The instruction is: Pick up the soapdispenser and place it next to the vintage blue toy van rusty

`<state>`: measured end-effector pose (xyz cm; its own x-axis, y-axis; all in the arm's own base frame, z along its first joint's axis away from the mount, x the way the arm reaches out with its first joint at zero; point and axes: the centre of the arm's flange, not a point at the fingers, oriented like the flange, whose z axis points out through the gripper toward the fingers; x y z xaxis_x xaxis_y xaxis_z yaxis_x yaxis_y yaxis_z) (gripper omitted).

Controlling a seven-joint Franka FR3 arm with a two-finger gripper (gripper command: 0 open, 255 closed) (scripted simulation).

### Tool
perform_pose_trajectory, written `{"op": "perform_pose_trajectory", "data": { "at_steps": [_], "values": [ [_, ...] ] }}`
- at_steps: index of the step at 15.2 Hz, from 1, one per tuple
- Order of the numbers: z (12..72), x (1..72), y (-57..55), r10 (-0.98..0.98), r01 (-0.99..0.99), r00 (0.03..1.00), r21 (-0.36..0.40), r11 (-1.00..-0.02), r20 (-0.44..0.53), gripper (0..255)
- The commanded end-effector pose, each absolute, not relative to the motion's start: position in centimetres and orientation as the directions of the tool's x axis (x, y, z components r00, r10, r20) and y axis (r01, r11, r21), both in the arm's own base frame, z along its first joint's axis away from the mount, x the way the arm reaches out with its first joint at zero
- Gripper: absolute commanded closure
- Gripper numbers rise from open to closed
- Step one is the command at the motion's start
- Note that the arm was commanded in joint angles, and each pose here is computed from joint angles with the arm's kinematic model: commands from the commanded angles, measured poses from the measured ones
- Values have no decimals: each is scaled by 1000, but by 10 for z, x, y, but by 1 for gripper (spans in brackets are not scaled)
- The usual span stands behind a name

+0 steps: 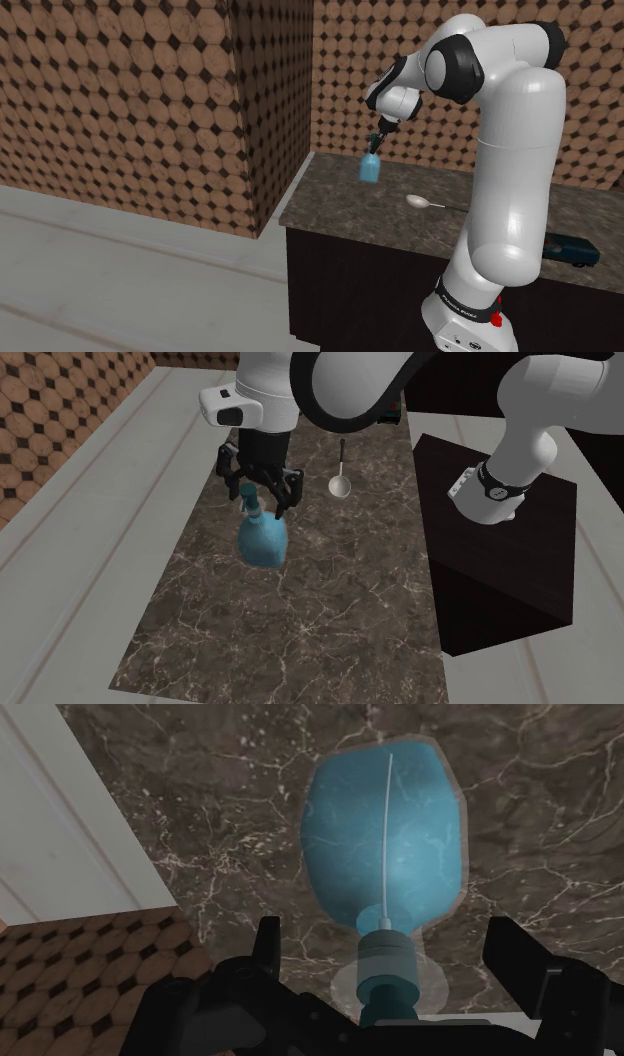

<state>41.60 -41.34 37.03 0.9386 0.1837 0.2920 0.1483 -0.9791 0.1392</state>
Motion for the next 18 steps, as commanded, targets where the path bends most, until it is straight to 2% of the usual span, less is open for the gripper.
{"op": "perform_pose_trajectory", "data": {
  "at_steps": [1,10,18],
  "values": [
    [370,416,-413,184,148,939,139,-979,292,255],
    [370,416,-413,184,148,939,139,-979,292,255],
    [412,416,-413,184,148,939,139,-979,292,255]
  ]
}}
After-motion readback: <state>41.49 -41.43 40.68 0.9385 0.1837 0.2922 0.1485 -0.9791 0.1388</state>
